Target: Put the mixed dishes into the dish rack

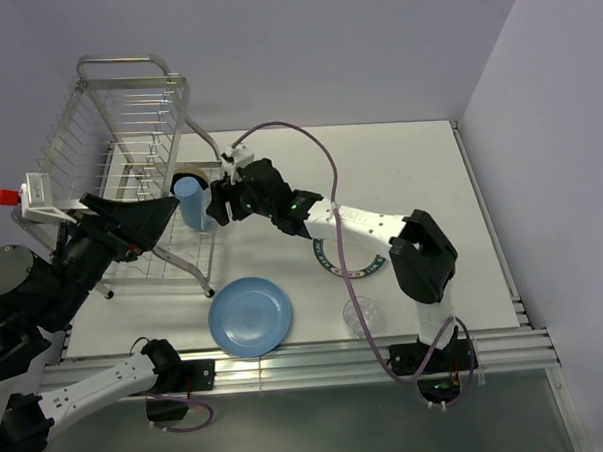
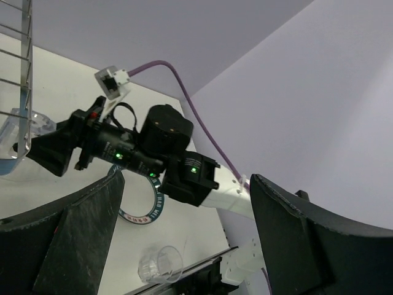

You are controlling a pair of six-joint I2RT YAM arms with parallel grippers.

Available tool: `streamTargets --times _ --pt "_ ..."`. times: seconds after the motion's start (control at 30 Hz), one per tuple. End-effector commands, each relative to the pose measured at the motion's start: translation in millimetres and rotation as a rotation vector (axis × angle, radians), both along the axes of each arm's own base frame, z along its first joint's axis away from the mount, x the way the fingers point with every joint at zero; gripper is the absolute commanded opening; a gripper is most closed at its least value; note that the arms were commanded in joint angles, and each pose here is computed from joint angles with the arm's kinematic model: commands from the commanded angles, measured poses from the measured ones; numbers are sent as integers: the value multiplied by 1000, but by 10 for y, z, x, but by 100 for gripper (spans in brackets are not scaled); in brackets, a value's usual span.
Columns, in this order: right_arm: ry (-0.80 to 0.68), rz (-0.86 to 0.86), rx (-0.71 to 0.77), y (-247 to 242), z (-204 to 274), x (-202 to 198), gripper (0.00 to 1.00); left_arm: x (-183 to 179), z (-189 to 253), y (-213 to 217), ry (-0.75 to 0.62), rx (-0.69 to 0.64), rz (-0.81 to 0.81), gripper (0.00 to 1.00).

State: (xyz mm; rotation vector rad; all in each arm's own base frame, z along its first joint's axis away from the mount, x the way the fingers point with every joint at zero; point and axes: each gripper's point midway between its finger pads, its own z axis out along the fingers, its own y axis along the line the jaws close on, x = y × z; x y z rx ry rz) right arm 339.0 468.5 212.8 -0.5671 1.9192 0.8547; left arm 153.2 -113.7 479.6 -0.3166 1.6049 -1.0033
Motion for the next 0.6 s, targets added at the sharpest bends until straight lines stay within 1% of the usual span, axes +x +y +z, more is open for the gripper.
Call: streamTargets --times 0.0,0.17,0.2,0.27,0.43,0.57 --pt "-183 5 96 268 541 154 0 -114 91 109 -21 -69 -11 89" --pt "-223 49 70 526 472 117 0 -116 155 127 -45 -44 -9 90" --pt "-243 25 60 537 479 160 0 -104 146 104 -41 -34 -12 90" --pt "-249 42 61 621 464 91 0 -101 149 87 -40 -30 -16 90" --pt "-233 85 72 806 339 6 0 -128 202 93 -49 -66 -25 90" --pt "-257 136 106 942 270 -98 0 -160 283 134 -66 -92 -25 90"
